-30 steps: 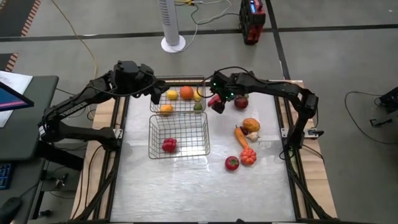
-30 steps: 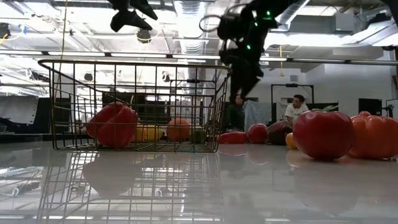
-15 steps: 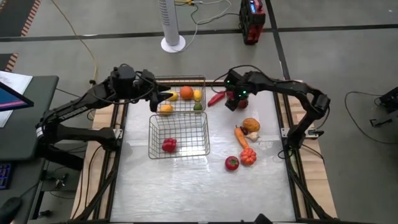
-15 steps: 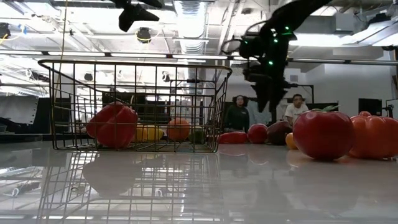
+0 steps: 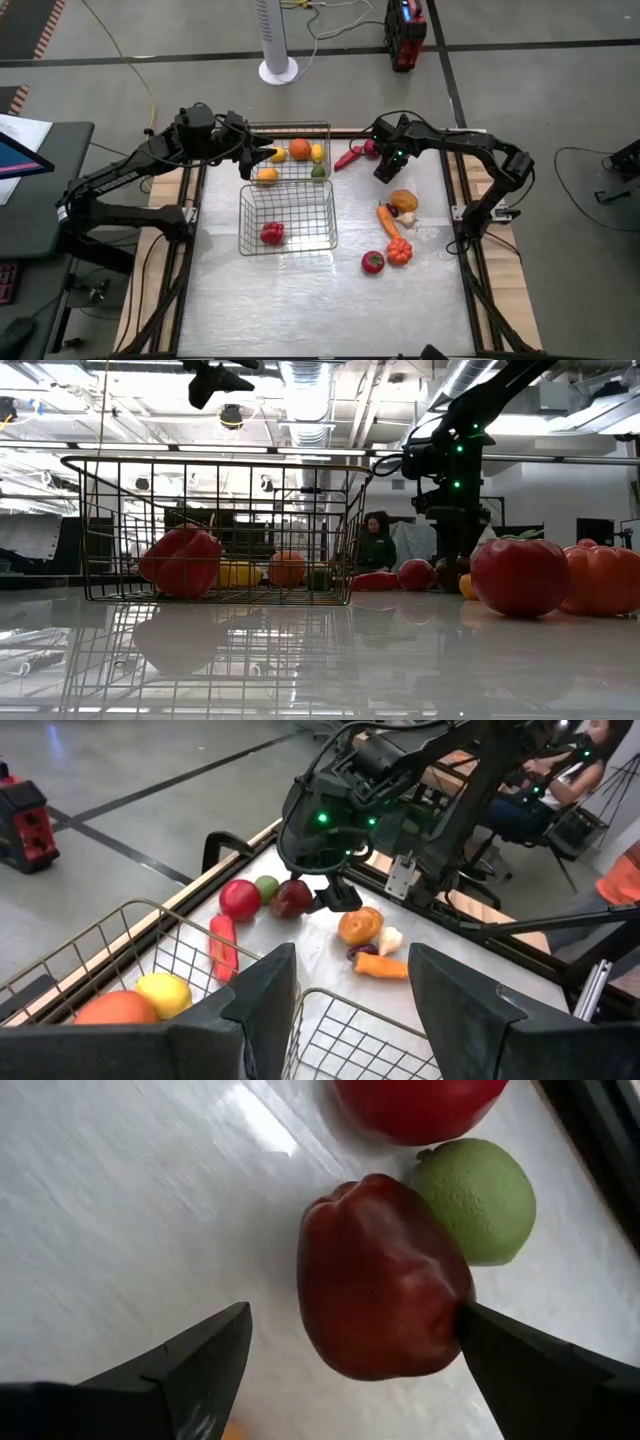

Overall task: Sort produce into baskets
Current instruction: Put the red apple into the top mesh basket

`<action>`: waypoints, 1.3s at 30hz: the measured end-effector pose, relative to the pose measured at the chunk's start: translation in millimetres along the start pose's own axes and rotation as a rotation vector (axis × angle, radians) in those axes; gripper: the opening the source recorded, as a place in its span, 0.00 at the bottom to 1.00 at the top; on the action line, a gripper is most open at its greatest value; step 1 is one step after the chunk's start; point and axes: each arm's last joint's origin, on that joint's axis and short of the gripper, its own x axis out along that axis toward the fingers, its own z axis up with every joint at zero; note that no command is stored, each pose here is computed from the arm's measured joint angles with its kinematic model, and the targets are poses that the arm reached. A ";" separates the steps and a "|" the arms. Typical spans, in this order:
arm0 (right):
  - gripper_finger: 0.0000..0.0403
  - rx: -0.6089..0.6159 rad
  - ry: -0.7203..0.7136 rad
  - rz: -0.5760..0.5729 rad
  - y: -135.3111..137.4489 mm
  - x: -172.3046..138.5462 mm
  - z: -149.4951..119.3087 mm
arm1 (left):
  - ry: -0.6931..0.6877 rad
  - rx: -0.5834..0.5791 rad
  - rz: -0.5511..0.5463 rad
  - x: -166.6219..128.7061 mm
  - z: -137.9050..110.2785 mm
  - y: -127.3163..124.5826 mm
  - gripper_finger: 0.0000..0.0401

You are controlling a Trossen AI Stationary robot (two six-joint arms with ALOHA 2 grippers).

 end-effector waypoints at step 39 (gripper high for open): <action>0.87 -0.038 -0.044 0.180 58.7 16.4 8.7 | 0.009 -0.027 -0.053 -6.2 -0.3 -3.1 0.46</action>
